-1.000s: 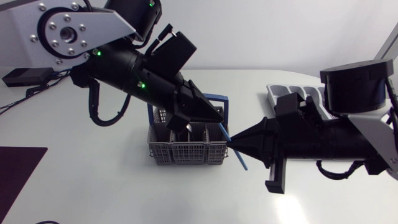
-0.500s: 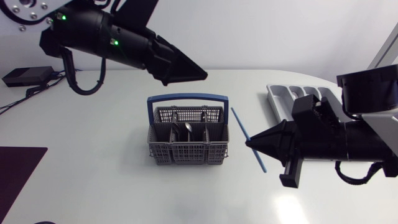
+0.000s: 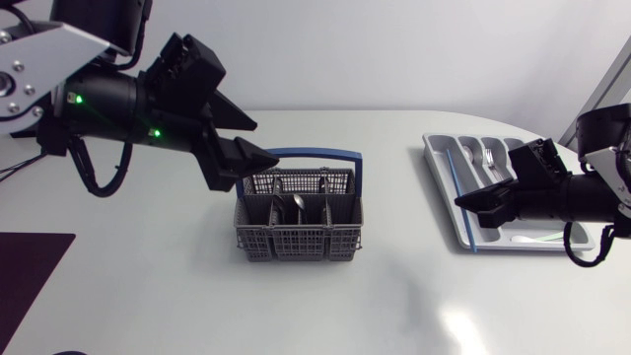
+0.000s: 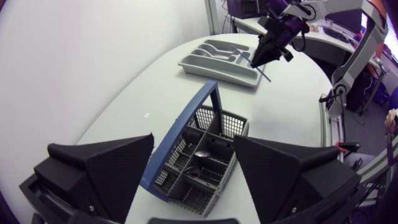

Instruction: Sort the cutlery from the basket into the organizer compartments.

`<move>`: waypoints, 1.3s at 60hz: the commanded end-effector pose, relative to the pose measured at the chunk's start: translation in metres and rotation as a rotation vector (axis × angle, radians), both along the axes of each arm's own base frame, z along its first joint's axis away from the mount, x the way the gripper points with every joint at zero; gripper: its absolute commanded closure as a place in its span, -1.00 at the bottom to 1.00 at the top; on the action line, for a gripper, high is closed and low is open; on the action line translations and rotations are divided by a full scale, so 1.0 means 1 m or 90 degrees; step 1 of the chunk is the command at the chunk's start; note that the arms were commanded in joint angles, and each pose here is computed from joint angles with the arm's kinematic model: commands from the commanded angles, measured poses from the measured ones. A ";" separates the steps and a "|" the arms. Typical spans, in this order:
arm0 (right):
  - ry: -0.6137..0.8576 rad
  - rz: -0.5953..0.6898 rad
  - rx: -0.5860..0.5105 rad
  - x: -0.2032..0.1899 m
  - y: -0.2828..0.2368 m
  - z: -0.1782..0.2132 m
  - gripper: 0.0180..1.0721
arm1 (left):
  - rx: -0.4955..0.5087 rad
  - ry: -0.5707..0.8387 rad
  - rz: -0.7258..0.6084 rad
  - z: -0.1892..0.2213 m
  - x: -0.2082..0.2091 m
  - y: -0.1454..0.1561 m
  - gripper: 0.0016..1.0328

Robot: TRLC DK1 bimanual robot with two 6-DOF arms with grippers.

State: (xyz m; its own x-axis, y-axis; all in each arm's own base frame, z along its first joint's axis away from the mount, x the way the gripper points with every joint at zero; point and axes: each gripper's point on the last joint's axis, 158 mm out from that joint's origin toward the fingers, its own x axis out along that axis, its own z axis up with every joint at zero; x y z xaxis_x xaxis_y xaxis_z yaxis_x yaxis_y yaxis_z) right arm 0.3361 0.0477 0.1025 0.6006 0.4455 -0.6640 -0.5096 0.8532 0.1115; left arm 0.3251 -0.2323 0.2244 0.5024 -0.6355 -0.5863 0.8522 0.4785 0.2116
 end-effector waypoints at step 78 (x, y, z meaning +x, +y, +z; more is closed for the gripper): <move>0.161 -0.238 -0.082 0.096 -0.088 -0.098 -0.55 | 0.331 -0.248 -0.221 -0.100 -0.009 0.005 0.04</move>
